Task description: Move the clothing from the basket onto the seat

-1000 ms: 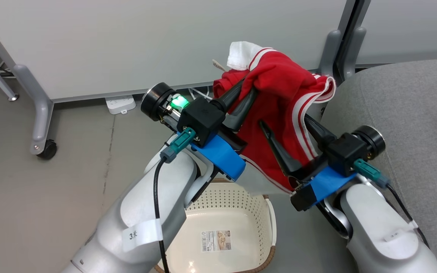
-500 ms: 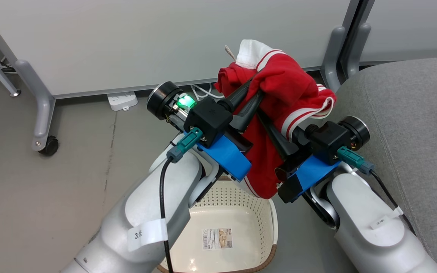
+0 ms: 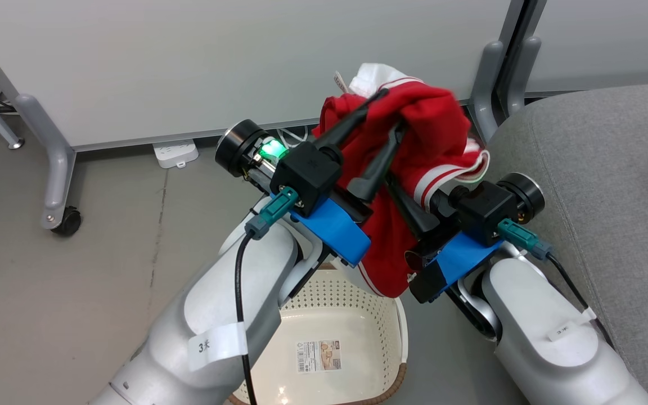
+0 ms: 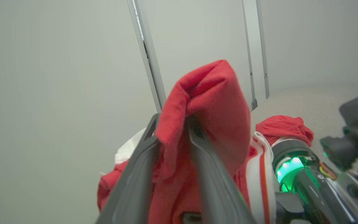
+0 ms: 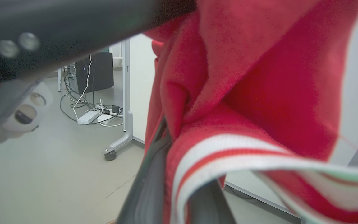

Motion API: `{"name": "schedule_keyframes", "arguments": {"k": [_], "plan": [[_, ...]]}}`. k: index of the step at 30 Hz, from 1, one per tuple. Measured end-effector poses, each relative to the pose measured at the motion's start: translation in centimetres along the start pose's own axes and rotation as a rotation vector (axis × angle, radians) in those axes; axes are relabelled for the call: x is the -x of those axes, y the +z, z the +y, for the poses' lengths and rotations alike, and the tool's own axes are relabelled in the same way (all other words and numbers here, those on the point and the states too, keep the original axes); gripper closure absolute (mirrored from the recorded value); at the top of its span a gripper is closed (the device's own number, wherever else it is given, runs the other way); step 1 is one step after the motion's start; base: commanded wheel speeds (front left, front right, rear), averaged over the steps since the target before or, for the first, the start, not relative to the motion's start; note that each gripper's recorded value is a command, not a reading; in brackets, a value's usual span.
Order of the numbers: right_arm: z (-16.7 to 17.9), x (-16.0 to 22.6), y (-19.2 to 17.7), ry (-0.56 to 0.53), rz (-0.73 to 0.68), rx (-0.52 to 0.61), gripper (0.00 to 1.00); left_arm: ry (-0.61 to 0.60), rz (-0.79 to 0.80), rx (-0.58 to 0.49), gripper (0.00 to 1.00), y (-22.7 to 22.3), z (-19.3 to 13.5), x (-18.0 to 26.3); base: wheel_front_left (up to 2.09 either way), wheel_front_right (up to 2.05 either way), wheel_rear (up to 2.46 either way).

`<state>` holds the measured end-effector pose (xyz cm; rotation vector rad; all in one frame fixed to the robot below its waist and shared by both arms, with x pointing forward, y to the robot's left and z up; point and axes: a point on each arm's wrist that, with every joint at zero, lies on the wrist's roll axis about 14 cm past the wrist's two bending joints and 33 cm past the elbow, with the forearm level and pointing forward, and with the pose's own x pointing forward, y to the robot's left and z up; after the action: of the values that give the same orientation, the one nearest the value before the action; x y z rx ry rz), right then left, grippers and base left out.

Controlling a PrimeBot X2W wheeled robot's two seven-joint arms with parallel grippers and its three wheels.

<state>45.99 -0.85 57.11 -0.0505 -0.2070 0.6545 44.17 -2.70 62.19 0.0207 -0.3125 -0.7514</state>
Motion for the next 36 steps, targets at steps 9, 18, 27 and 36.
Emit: {"name": "schedule_keyframes", "arguments": {"k": [9, 18, 27, 36], "plan": [[-0.5, 0.2, -0.3, -0.014, 0.002, -0.005, 1.00, 0.003, 0.008, -0.010, 0.00, -0.5, 0.3, -0.2, 0.00, 0.00, 0.00], [-2.6, 1.2, -0.8, -0.080, 0.011, -0.015, 1.00, -0.024, 0.031, 0.003, 0.00, -2.0, -0.3, -0.9, 0.00, 0.00, 0.00], [-6.8, 3.6, -2.1, -0.210, 0.035, -0.019, 1.00, -0.095, 0.069, 0.046, 0.00, -4.9, -2.1, -2.2, 0.00, 0.00, 0.00], [-12.5, 7.4, -2.6, -0.400, 0.046, -0.001, 1.00, -0.207, 0.098, 0.090, 0.00, -7.9, -5.2, -3.9, 0.00, 0.00, 0.00]]}}
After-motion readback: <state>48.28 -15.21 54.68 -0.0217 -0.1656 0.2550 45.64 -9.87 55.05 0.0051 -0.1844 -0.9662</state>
